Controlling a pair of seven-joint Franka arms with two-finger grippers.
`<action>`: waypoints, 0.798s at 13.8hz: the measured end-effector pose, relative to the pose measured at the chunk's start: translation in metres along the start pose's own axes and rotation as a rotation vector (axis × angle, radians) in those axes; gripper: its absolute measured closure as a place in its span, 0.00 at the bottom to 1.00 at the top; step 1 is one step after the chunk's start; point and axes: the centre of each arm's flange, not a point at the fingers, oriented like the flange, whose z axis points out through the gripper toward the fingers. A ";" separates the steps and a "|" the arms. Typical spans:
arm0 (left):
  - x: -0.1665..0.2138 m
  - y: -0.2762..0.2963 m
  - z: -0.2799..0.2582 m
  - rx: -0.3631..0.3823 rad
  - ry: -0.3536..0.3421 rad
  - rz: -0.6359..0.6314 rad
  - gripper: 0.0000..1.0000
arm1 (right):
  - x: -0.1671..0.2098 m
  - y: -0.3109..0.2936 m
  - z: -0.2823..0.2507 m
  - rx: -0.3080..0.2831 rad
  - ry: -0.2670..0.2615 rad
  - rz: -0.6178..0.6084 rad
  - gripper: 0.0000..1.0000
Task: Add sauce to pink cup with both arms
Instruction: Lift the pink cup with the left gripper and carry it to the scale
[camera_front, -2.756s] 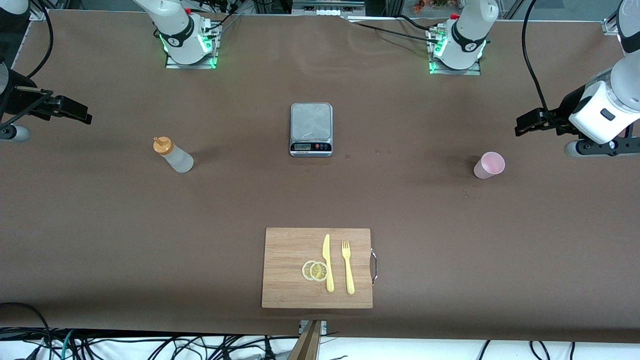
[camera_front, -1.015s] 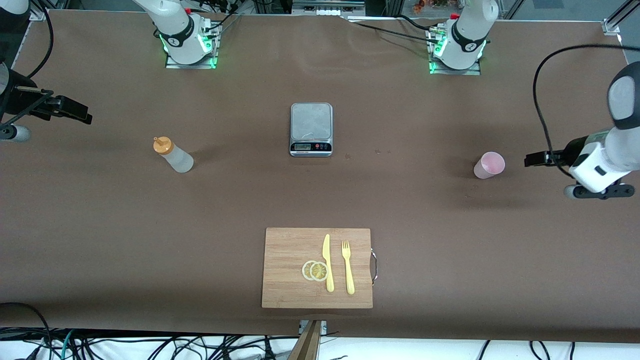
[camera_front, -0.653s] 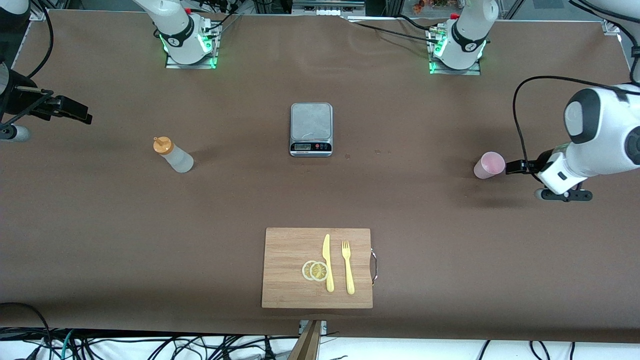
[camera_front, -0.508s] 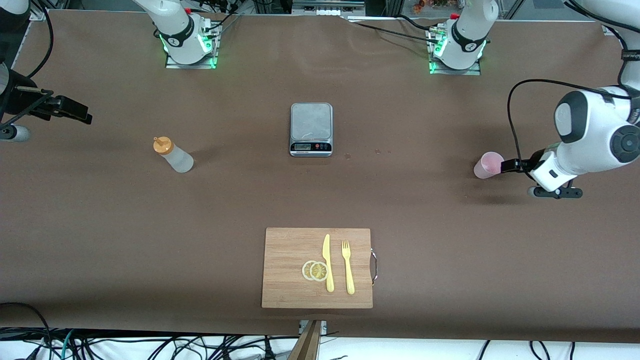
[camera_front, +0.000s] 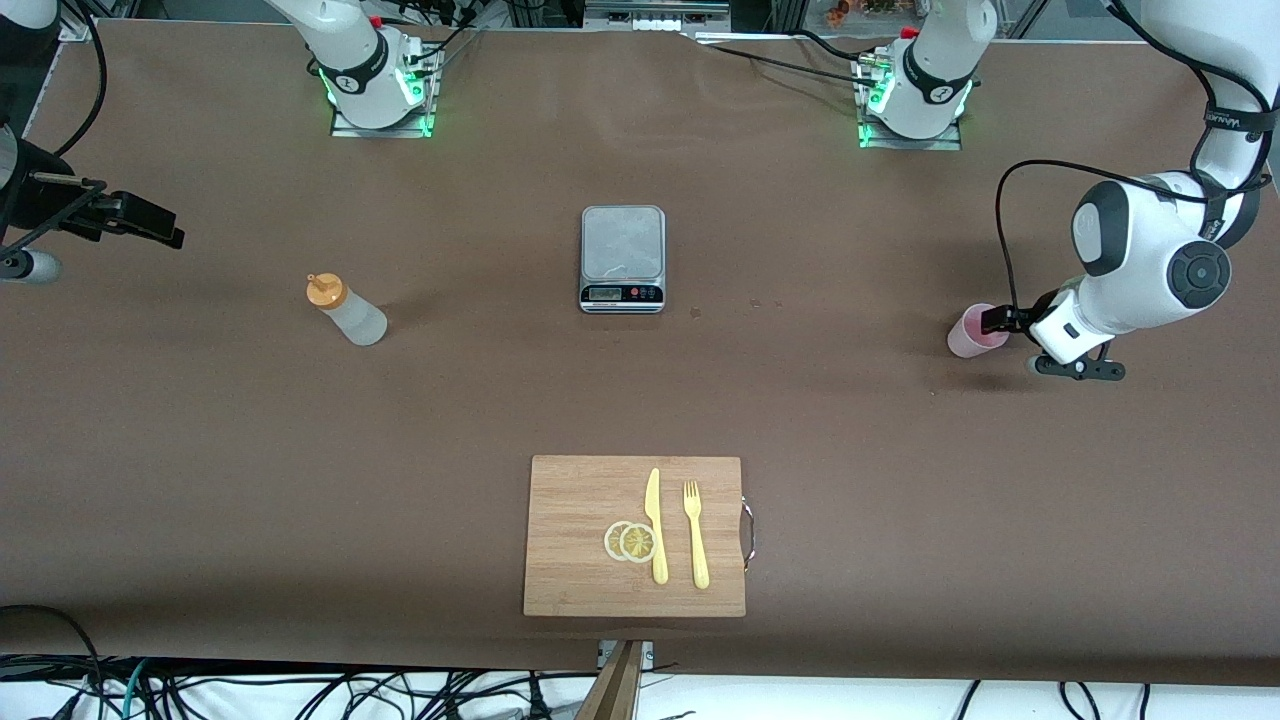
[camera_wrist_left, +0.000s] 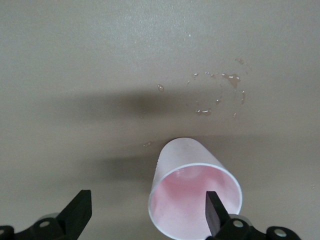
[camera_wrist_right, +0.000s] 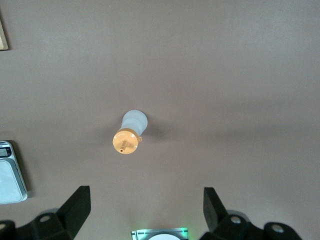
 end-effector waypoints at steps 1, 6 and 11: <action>-0.001 -0.003 0.000 -0.001 0.001 0.006 0.00 | 0.000 0.000 0.000 0.000 0.000 0.000 0.00; -0.005 -0.003 0.005 -0.006 0.002 0.006 0.15 | 0.000 0.000 0.000 0.000 0.000 0.000 0.00; -0.010 -0.001 0.013 -0.007 0.001 0.006 0.39 | 0.000 0.000 0.000 0.000 0.000 0.000 0.00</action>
